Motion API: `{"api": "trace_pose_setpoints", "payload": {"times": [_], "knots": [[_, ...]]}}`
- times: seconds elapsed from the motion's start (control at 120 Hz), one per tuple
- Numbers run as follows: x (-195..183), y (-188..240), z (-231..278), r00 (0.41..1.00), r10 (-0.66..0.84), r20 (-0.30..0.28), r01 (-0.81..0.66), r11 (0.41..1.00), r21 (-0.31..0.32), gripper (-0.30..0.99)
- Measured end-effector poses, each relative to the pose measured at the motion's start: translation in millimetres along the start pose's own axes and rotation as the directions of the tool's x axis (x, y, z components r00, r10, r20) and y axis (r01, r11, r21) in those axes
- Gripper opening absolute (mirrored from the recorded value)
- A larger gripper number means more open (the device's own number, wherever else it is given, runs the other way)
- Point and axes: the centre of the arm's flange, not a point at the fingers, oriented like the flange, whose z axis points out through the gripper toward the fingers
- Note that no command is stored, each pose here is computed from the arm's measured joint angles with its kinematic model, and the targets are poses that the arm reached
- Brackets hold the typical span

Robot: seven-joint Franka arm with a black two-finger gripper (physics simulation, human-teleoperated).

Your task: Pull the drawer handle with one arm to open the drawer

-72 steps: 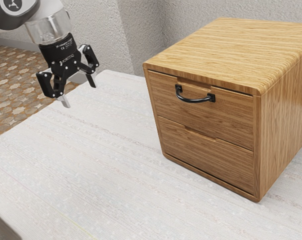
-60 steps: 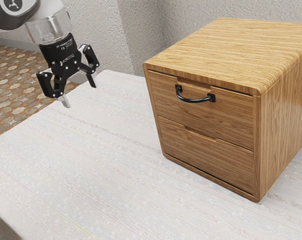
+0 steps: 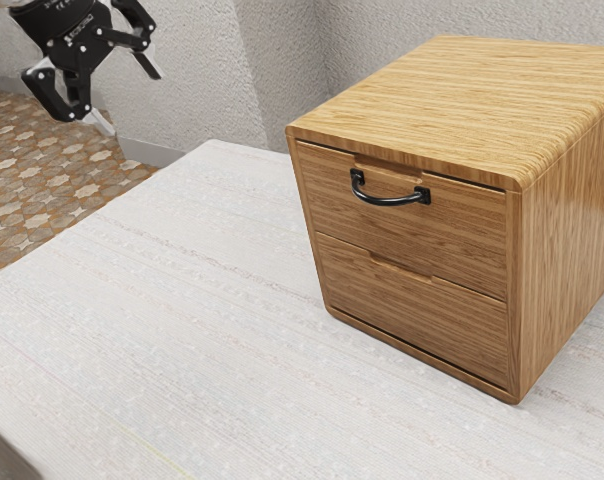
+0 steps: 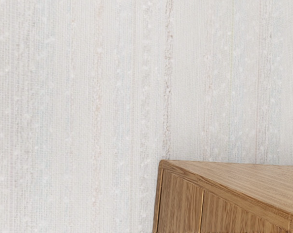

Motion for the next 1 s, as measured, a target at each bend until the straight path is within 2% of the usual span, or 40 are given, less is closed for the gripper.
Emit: {"api": "trace_pose_setpoints", "payload": {"times": [0.175, 0.283, 0.392, 0.492, 0.633, 0.733, 0.792, 0.858, 0.925, 1.0], "knots": [[-21.7, 30.3, 24.6, 1.000, 0.020, 0.008, -0.019, 0.997, -0.068, 0.66], [-55.4, 41.6, 31.6, 0.998, 0.057, 0.013, -0.056, 0.993, -0.104, 0.66], [-119.8, 48.8, 32.4, 0.989, 0.144, 0.028, -0.137, 0.977, -0.164, 0.66], [-192.6, 46.1, 51.1, 0.968, 0.244, 0.064, -0.230, 0.959, -0.168, 0.66], [-287.2, 13.2, 98.1, 0.923, 0.371, 0.105, -0.355, 0.924, -0.145, 0.66], [-334.7, -3.6, 103.5, 0.892, 0.436, 0.118, -0.411, 0.892, -0.191, 0.65], [-343.4, -4.2, 102.0, 0.888, 0.446, 0.114, -0.415, 0.882, -0.222, 0.65], [-335.5, 2.8, 101.3, 0.897, 0.430, 0.103, -0.395, 0.884, -0.248, 0.64], [-310.8, 16.1, 99.2, 0.918, 0.388, 0.086, -0.354, 0.895, -0.271, 0.64], [-265.3, 34.1, 98.9, 0.948, 0.314, 0.056, -0.286, 0.914, -0.286, 0.64]]}}
